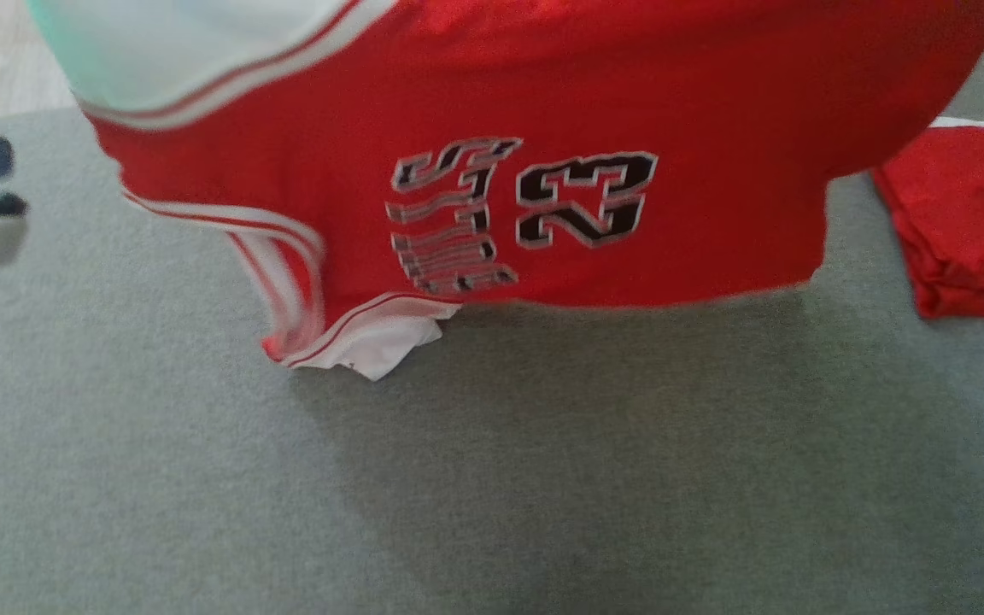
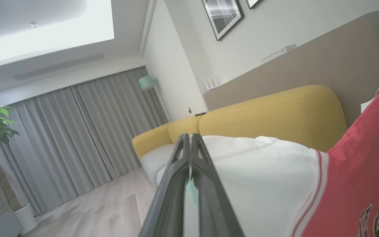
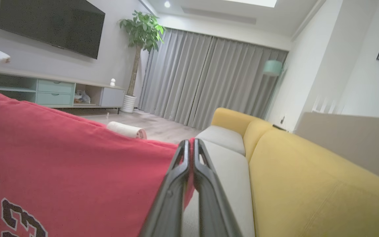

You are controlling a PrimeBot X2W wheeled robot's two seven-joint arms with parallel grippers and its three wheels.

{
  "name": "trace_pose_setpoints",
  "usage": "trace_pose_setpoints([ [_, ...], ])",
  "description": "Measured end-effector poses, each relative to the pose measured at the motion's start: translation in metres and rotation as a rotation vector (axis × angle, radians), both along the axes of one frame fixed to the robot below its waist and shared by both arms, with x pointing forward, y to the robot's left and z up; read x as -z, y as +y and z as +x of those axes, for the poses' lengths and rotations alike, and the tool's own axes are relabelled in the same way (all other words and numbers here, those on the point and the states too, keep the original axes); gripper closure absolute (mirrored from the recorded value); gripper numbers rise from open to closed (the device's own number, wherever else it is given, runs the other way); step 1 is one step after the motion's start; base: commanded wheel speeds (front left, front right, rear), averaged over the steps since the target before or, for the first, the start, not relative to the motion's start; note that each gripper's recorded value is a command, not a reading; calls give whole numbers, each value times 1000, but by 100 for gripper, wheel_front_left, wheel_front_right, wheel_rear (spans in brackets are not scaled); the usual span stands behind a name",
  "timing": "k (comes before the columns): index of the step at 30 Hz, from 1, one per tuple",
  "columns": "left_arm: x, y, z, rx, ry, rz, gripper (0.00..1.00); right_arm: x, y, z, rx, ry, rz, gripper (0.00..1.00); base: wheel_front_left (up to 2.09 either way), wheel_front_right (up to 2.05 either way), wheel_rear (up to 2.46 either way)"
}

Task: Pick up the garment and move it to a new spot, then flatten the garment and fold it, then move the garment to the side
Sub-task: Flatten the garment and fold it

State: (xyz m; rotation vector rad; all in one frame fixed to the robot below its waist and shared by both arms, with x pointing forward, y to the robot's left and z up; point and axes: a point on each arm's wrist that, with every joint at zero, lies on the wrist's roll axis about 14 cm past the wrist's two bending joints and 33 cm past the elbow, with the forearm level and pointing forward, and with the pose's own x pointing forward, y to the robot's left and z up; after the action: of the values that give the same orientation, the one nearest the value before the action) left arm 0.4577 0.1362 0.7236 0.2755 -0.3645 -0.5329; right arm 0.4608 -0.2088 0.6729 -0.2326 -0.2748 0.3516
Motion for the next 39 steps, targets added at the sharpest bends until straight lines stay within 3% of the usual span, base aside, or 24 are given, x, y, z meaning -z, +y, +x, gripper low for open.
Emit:
trace_pose_setpoints([
  [9, -74, -8, -11, 15, -202, 26, 100, -89, -25, -26, 79, -223, -36, 100, 0, 0, 0],
  [15, -100, -18, 6, 44, -252, 58, 100, -114, -29, -7, 96, -271, -34, 100, 0, 0, 0],
  [25, -40, -12, 116, -42, -108, 211, 100, -59, -4, 98, 77, -146, 1, 100, 0, 0, 0],
  [32, -23, -10, 172, -91, -192, 226, 100, -40, 4, 161, 94, -203, -28, 100, 0, 0, 0],
  [36, -31, -2, 188, -124, -258, 198, 100, -39, 3, 182, 111, -262, -48, 100, 0, 0, 0],
  [39, -21, 0, 193, -119, -250, 202, 100, -14, 4, 195, 113, -220, -54, 100, 0, 0, 0],
])
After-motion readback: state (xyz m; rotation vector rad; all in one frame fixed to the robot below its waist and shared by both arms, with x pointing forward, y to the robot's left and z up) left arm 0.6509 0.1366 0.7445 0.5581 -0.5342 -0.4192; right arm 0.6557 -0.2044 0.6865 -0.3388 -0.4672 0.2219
